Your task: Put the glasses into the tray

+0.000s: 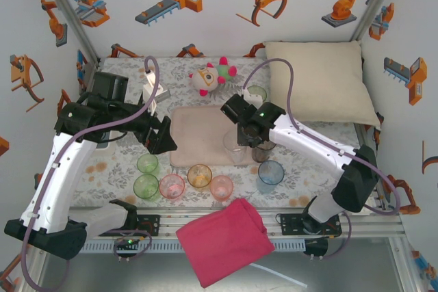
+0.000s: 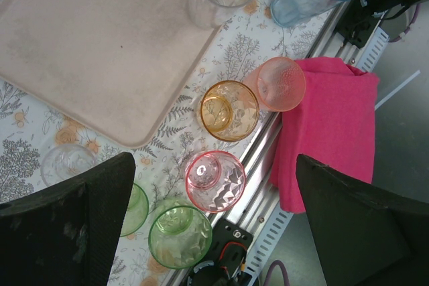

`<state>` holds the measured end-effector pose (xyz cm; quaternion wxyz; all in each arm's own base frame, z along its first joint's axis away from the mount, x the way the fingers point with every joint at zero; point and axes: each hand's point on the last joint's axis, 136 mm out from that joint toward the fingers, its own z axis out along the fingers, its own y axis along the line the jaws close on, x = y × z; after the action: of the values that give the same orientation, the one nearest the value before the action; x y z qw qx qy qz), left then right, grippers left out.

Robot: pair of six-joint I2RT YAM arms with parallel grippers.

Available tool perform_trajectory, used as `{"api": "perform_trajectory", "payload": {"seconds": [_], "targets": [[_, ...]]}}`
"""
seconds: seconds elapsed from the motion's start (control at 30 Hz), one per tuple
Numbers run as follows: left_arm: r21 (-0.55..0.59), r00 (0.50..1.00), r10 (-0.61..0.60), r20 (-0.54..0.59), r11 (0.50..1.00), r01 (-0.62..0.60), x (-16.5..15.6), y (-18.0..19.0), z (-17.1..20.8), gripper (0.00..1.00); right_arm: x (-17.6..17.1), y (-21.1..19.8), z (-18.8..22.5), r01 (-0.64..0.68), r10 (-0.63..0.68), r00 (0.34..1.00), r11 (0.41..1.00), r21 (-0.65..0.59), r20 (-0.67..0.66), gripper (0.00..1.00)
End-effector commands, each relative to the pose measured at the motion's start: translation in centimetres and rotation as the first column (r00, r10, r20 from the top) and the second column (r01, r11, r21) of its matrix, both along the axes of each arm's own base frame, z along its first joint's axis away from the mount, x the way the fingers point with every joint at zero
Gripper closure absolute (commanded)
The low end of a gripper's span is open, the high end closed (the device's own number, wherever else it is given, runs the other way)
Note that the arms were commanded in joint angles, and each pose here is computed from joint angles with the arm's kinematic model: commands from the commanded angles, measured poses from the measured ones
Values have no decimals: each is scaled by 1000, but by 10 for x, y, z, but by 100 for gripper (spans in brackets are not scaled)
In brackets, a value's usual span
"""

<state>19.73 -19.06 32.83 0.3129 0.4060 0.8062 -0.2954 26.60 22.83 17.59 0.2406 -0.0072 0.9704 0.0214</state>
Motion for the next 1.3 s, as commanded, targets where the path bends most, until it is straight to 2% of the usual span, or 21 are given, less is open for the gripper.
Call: {"api": "perform_trajectory", "payload": {"seconds": [0.0,0.9,1.17,1.27], "targets": [[-24,1000,-11,10,1000,12,0,-2,6,3,4,-6,13,32,-32,999,999,-7,28,77],[-30,1000,-10,23,999,11,-1,-2,11,3,1,-12,47,17,-17,998,1000,12,65,76],[-26,999,-15,28,1000,16,-1,-2,12,3,-13,-37,84,26,-27,993,1000,15,114,76],[-25,999,-27,26,999,28,-2,-3,11,3,-23,-56,91,52,-54,990,998,23,130,72]]}}
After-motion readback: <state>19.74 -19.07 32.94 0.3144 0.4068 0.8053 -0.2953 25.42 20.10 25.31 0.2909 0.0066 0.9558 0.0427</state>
